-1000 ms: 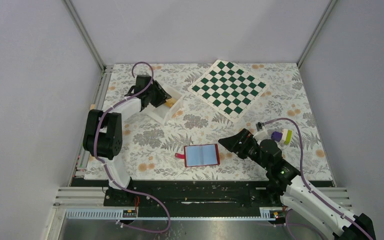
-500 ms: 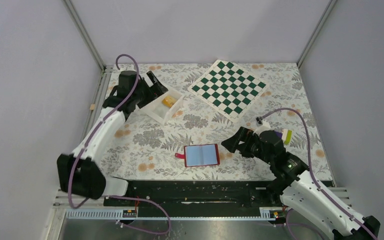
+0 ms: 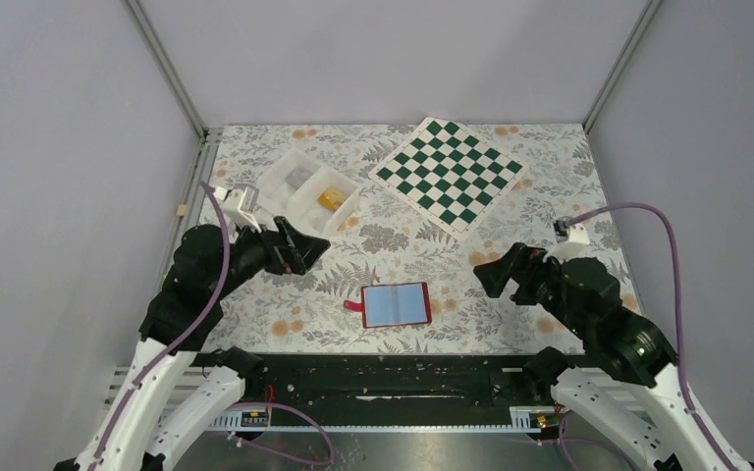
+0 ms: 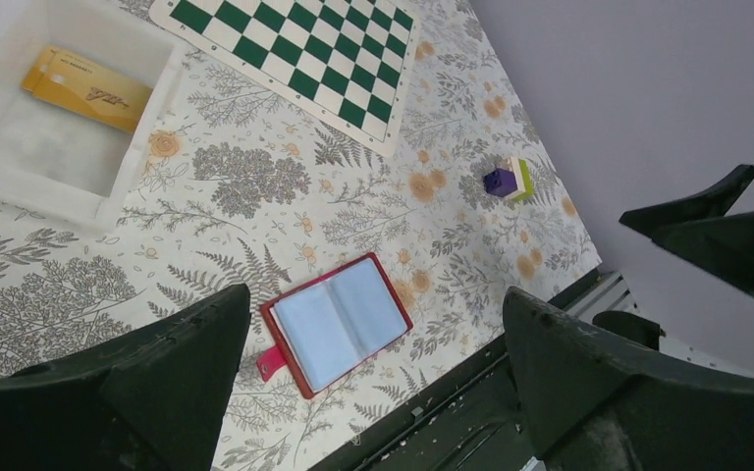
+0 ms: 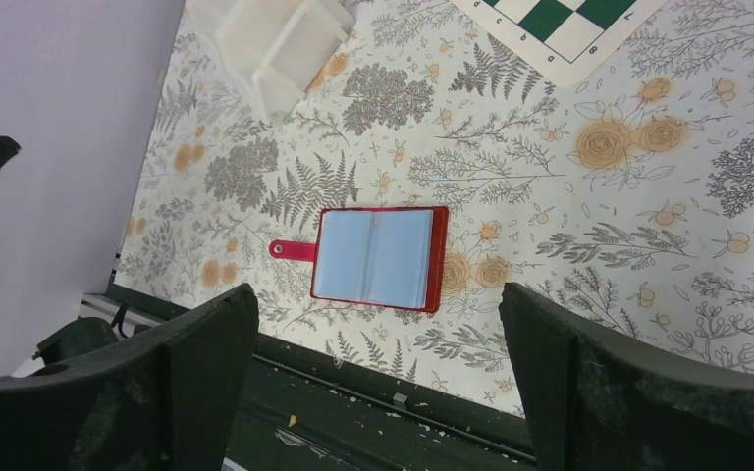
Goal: Take the credit cards out of the card holder
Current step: Reset both arms
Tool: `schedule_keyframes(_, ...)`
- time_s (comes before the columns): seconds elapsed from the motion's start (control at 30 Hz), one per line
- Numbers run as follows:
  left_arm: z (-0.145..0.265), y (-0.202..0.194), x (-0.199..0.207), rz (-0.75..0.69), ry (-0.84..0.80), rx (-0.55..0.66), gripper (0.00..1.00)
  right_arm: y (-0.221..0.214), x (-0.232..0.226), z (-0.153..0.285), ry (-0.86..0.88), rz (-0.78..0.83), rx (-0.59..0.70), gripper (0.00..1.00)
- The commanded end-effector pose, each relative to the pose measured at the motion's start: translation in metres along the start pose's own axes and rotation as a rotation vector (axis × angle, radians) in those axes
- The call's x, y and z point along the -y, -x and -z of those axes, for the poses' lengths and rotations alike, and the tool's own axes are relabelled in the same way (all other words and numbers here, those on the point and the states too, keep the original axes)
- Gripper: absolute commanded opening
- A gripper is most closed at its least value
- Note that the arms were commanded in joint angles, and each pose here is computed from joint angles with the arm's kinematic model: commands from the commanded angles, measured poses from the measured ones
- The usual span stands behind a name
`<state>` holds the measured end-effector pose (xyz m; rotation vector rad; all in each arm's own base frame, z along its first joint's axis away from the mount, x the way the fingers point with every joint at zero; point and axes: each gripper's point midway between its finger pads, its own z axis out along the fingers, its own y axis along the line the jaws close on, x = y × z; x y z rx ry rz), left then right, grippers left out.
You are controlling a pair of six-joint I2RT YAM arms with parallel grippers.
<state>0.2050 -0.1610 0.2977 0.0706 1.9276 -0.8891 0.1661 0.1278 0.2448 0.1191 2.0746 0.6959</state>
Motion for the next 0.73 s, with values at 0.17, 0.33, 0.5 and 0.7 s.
schedule_keyframes(0.17, 0.01, -0.018, 0.018, -0.016, -0.135, -0.029, 0.99, 0.02, 0.0, 0.035, 0.026, 0.006, 0.099, 1.0)
schedule_keyframes(0.33, 0.012, -0.019, 0.022, -0.009, -0.166, -0.017, 0.99, 0.027, 0.001, 0.044, 0.036, -0.007, 0.145, 1.0)
schedule_keyframes(0.5, 0.012, -0.018, 0.025, -0.006, -0.179, -0.024, 0.99, 0.028, -0.003, 0.046, 0.055, -0.017, 0.145, 1.0)
schedule_keyframes(0.7, 0.015, -0.013, 0.029, -0.011, -0.186, -0.004, 0.99, 0.029, -0.002, 0.049, 0.057, -0.019, 0.156, 1.0)
